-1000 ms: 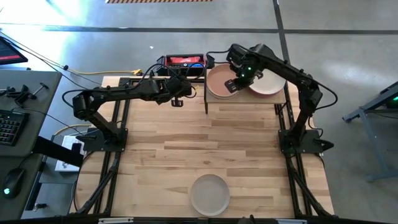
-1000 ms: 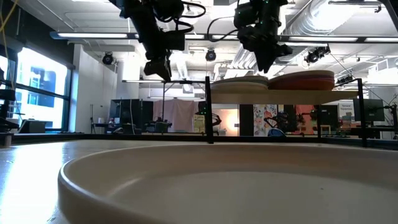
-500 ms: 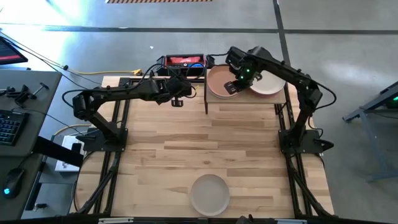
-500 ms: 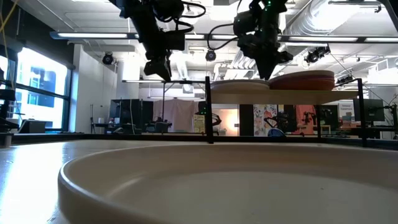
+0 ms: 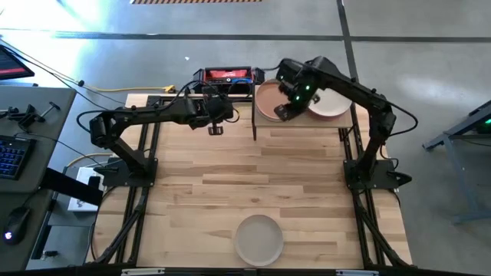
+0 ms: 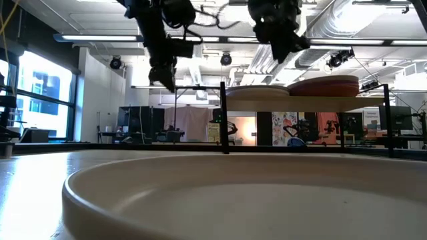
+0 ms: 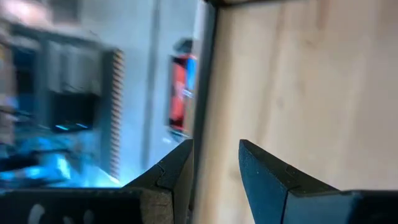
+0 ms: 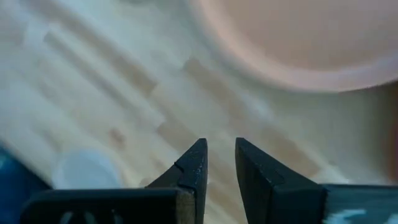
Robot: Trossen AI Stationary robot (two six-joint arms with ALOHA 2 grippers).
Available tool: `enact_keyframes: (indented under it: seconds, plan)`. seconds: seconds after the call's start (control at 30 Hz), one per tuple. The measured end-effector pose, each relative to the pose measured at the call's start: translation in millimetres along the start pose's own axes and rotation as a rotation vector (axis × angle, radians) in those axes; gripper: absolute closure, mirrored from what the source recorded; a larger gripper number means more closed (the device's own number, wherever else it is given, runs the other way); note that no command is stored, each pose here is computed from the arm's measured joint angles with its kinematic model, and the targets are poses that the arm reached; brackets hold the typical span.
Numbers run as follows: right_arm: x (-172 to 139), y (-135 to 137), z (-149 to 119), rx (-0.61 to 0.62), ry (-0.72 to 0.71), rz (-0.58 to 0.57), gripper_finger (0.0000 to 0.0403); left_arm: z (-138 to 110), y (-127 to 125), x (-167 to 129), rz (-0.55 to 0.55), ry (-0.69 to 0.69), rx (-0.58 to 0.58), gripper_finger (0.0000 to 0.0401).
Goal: Place and stack plates onto a shelf
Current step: Stack the gray plate on top of the brown plate on the shelf
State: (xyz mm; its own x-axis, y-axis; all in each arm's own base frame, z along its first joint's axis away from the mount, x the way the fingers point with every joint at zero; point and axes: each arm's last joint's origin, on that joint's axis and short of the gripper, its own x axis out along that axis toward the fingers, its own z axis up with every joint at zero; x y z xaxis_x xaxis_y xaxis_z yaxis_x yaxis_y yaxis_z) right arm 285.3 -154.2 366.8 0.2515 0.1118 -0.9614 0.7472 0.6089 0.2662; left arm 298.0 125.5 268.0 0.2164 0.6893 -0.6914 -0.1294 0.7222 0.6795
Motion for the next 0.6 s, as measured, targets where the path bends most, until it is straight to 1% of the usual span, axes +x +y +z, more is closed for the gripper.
enact_keyframes:
  seconds: [0.1,0.17,0.27,0.37,0.5,0.6]
  plan:
    - [4,22,-13,-0.081,0.044,0.055,0.0343,-9,-6,2,-0.107,0.046,-0.063,0.0284]
    - [7,37,-22,-0.142,0.060,0.063,0.0343,-14,-12,4,-0.170,0.078,-0.113,0.0284]
    - [13,59,-37,-0.228,0.084,0.067,0.0343,-24,-20,7,-0.224,0.143,-0.165,0.0284]
    - [17,80,-53,-0.307,0.101,0.075,0.0343,-34,-30,12,-0.254,0.206,-0.204,0.0284]
    - [22,107,-72,-0.334,0.084,0.083,0.0343,-51,-43,15,-0.301,0.320,-0.217,0.0284]
    - [26,123,-88,-0.337,0.049,0.054,0.0343,-62,-54,17,-0.321,0.380,-0.201,0.0284]
